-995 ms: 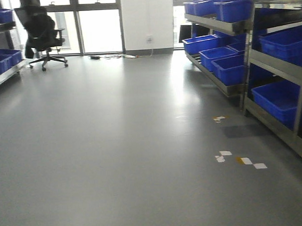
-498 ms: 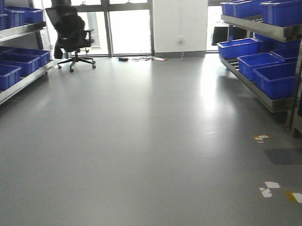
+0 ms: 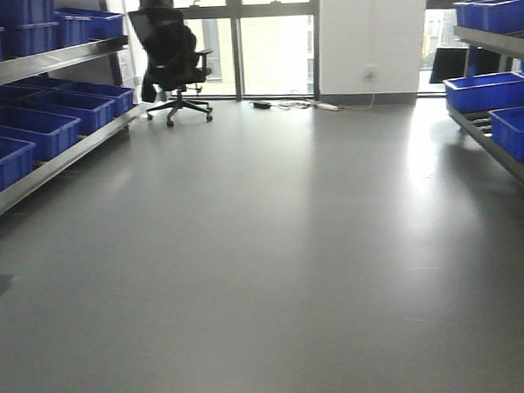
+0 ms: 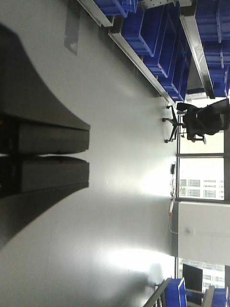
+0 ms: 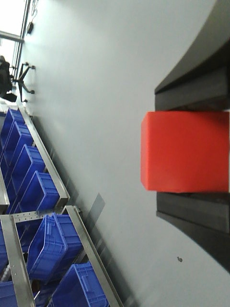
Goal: Pick red cube and place on left shelf
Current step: 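Drive the base away from the table toward the blue-bin shelving, then drive up to the shelf and stop facing an empty blue bin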
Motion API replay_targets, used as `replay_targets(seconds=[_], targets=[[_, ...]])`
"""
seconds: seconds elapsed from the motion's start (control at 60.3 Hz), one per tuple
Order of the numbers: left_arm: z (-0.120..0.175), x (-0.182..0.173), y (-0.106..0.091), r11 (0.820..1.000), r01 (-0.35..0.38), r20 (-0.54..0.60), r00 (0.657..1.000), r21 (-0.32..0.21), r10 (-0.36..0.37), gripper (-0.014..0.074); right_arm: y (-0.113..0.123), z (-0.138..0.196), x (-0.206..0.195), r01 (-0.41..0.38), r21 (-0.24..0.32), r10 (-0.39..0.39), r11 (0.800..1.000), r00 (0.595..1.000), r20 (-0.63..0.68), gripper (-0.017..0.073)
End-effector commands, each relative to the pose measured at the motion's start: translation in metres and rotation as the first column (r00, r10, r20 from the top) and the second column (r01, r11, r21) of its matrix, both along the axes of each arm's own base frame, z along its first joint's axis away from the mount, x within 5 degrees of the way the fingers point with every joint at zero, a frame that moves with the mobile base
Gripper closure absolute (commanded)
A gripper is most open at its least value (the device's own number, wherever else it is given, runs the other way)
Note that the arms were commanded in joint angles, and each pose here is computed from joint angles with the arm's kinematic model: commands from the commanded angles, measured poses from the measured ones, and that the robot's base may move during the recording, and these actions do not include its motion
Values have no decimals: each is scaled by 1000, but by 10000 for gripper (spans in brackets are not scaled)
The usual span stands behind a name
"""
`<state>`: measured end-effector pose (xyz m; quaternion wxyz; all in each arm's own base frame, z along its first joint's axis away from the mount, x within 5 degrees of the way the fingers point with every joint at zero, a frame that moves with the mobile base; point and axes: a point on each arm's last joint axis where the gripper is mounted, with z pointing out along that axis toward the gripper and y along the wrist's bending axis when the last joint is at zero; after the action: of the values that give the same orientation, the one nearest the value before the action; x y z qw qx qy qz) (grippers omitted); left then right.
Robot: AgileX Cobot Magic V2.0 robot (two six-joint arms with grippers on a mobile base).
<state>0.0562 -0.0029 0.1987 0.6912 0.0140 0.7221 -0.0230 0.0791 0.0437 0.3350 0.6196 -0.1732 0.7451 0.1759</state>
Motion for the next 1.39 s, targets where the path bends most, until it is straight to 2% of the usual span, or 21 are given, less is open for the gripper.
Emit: replay_targets(seconds=[0.0, 1.376], targets=[[1, 0, 0, 1000, 6, 79, 997, -9, -5, 492, 0, 17, 0, -1, 38, -3, 999, 994, 106, 426], [1, 0, 0, 1000, 6, 79, 997, -9, -5, 492, 0, 17, 0, -1, 37, -3, 999, 994, 105, 426]])
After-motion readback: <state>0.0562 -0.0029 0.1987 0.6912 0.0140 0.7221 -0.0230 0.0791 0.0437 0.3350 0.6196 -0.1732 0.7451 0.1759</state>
